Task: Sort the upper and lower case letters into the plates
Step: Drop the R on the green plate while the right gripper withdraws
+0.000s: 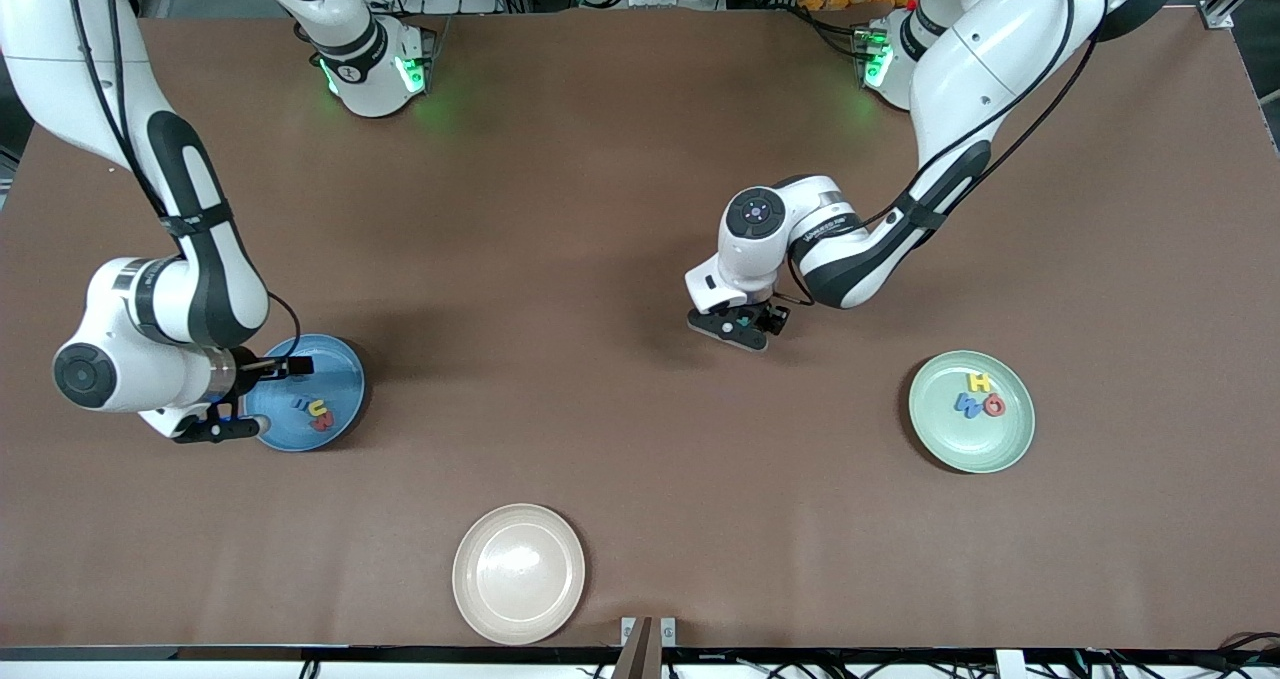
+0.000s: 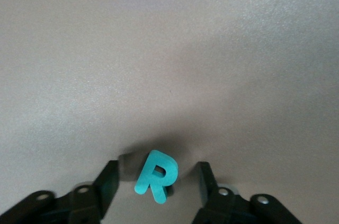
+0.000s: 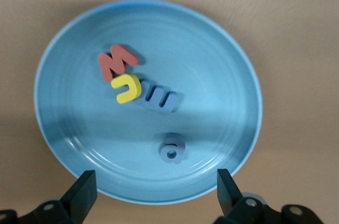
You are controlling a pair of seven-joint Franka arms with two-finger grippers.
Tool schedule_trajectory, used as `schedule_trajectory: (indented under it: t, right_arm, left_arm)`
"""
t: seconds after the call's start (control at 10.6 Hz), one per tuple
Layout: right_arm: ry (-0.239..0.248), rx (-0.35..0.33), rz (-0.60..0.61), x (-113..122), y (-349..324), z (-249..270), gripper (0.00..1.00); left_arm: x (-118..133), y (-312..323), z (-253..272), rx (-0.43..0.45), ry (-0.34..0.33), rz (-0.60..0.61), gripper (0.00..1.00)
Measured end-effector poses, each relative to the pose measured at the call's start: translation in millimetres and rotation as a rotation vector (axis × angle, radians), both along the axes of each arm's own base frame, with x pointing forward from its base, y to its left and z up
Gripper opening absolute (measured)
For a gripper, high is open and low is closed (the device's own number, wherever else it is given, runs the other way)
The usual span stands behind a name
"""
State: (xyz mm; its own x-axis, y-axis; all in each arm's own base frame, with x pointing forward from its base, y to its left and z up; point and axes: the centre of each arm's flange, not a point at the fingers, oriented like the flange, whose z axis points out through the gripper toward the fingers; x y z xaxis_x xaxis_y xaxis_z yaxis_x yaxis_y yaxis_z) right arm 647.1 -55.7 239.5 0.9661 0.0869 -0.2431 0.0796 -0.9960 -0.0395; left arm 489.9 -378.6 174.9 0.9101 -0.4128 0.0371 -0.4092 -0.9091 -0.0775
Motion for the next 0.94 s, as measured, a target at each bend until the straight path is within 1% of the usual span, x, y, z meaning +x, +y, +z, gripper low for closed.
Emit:
schedule_trajectory:
  t: [0.19, 0.28, 0.47, 0.66, 0.85, 0.94]
  right_arm:
    - [-0.028, -0.003, -0.002, 2.4, -1.5, 23.8, 1.0]
    - [-0.039, -0.005, -0.007, 2.1, -4.6, 34.6, 1.0]
    - [-0.052, -0.007, -0.022, -4.7, -13.8, 50.7, 1.0]
    - [-0.057, -0.007, -0.024, -22.4, -13.0, 67.5, 1.0]
    - [-0.077, -0.007, -0.015, -45.5, -5.1, 92.6, 1.0]
    - [-0.093, -0.007, -0.006, -56.3, 1.2, 108.2, 1.0]
  left_arm:
    - [0.7, -2.3, 2.6, -0.008, -0.001, 0.003, 0.3]
    - [1.4, -1.9, 2.9, -0.009, -0.001, 0.006, 0.28]
    - [8.4, 5.2, 4.2, -0.008, -0.002, 0.029, 0.28]
    - [29.4, 26.3, 22.0, -0.026, -0.007, 0.095, 0.28]
    - [53.5, 56.5, 64.3, -0.04, -0.022, 0.154, 0.28]
    - [67.8, 81.3, 86.5, -0.045, -0.027, 0.158, 0.28]
